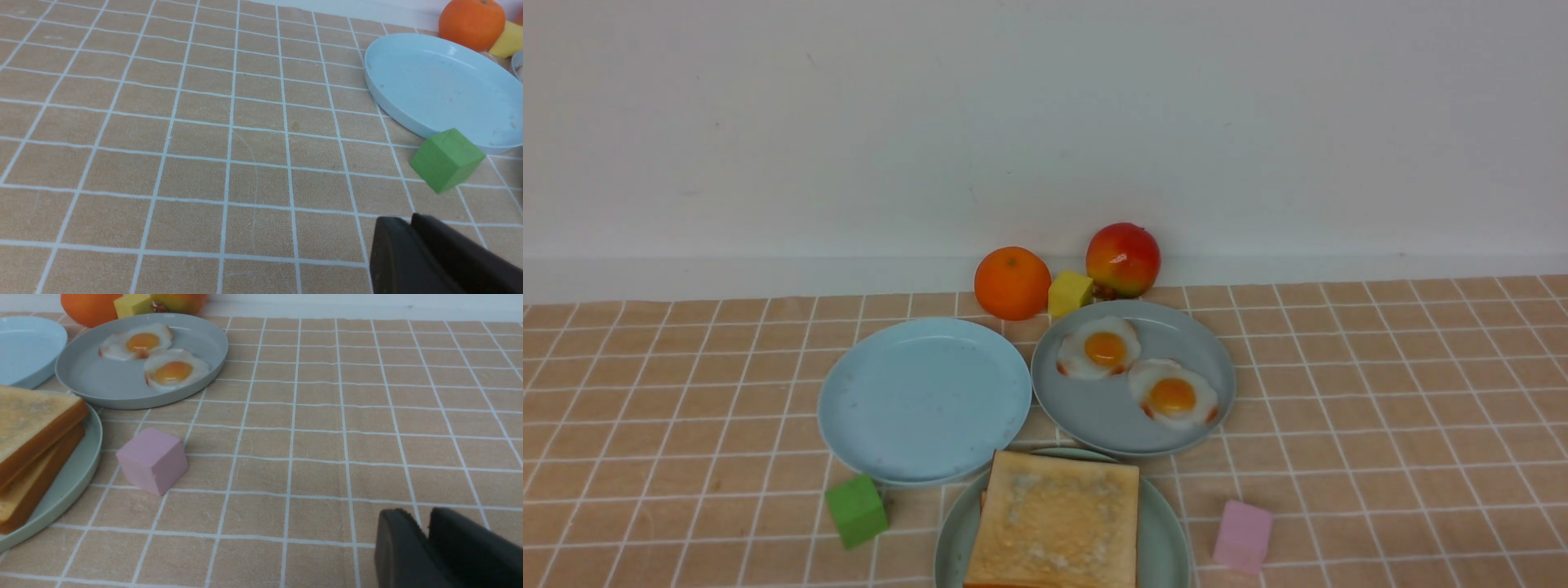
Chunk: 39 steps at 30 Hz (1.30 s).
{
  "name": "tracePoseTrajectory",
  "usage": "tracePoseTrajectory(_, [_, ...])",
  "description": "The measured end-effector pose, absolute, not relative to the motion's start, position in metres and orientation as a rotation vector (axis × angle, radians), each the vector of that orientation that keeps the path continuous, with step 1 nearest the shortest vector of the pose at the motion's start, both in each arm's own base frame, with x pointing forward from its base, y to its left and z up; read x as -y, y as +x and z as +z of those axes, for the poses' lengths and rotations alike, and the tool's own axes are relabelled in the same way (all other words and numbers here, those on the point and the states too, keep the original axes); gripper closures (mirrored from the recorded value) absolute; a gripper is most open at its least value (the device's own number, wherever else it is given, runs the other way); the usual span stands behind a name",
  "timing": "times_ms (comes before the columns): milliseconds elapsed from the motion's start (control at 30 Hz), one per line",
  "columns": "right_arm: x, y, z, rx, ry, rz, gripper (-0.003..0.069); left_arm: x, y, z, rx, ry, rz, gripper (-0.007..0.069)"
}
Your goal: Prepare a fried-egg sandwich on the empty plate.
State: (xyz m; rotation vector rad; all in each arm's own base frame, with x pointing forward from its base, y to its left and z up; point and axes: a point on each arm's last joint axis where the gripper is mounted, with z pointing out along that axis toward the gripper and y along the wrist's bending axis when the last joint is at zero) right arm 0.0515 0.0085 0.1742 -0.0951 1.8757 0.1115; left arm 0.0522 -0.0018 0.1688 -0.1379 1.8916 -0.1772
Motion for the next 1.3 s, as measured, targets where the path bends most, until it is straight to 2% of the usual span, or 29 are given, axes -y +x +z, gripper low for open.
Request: tracePoseTrajectory(1300, [-0.0085, 0.0515, 0.1742, -1.876, -0.095, 0.112, 0.0486, 0.0018, 0.0522, 0.1688, -1.892, -0.138, -0.177, 0.0545])
